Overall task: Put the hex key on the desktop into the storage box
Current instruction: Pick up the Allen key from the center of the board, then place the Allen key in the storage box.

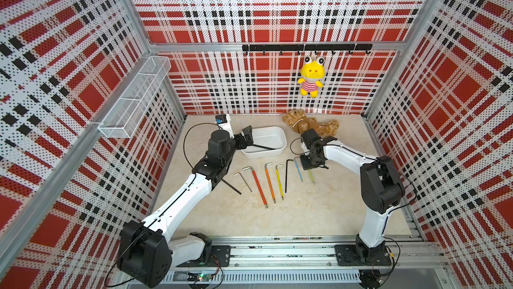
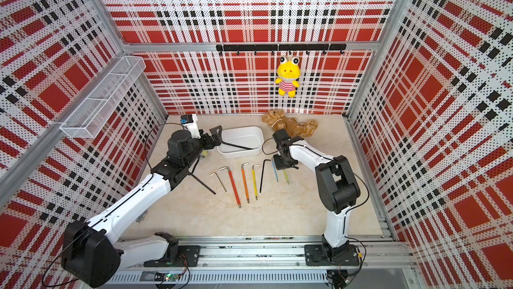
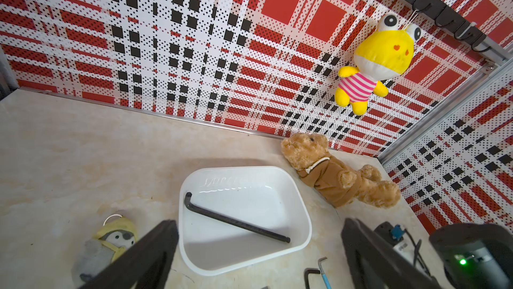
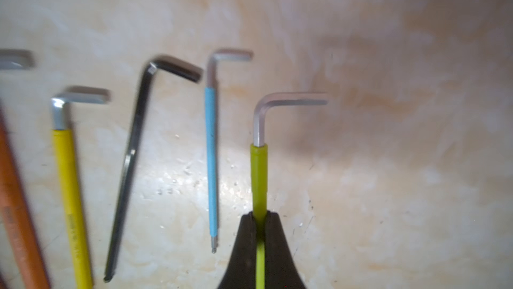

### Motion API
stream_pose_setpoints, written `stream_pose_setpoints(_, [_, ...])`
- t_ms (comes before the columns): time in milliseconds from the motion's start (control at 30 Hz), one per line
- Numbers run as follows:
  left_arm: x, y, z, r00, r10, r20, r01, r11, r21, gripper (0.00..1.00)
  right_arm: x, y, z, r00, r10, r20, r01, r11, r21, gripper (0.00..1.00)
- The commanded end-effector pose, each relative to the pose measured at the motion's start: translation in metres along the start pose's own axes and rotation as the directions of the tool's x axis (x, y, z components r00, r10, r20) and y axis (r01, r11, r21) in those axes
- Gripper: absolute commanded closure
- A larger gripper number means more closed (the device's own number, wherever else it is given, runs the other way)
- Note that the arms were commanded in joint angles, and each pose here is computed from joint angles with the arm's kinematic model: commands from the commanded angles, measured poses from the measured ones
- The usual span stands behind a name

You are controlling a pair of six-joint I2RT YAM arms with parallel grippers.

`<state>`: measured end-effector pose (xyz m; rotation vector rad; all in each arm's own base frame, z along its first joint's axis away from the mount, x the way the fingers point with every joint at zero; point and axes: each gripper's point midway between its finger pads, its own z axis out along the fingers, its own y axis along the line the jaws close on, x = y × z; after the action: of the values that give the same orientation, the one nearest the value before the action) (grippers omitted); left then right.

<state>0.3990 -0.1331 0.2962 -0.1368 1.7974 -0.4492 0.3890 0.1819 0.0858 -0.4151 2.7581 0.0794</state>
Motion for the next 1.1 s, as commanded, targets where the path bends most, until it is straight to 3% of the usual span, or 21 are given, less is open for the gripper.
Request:
stream_pose_setpoints(0, [-0.024,-0.005,-0.010,0.998,-0.004,0.068,0.002,1.000,0.023,0.01,-0.063,0.020,-0.058,0.951,-0.206,0.229,0.211,0.977,0.003,1.00])
stream_pose_setpoints(167, [-0.030,0.003,-0.017,0.997,-0.008,0.082,0.008,1.000,0.008,0.01,-0.124,0.075,-0.093,0.738,-0.504,0.449,0.525,0.846,0.087,1.00])
stream_pose_setpoints(267, [-0.031,0.010,-0.022,0.996,-0.011,0.090,0.012,1.000,-0.005,0.01,-0.146,0.109,-0.092,0.600,-0.572,0.560,0.649,0.757,0.078,1.00])
stream_pose_setpoints(433, [-0.032,0.018,-0.028,0.995,-0.018,0.101,0.020,1.000,-0.015,0.01,-0.168,0.156,-0.054,0.511,-0.617,0.599,0.752,0.658,0.037,1.00])
stream_pose_setpoints(633, [-0.037,0.022,-0.033,0.994,-0.016,0.108,0.018,1.000,-0.025,0.01,-0.182,0.185,-0.012,0.459,-0.661,0.594,0.802,0.595,0.042,1.00])
stream_pose_setpoints(833, [-0.035,0.035,-0.038,0.994,-0.014,0.109,0.019,0.999,-0.047,0.01,-0.189,0.188,0.021,0.477,-0.686,0.550,0.809,0.587,0.030,1.00])
stream_pose_setpoints(1067, [-0.033,0.049,-0.036,0.995,-0.018,0.103,0.026,0.997,-0.073,0.01,-0.175,0.182,0.051,0.534,-0.694,0.484,0.795,0.606,-0.008,1.00])
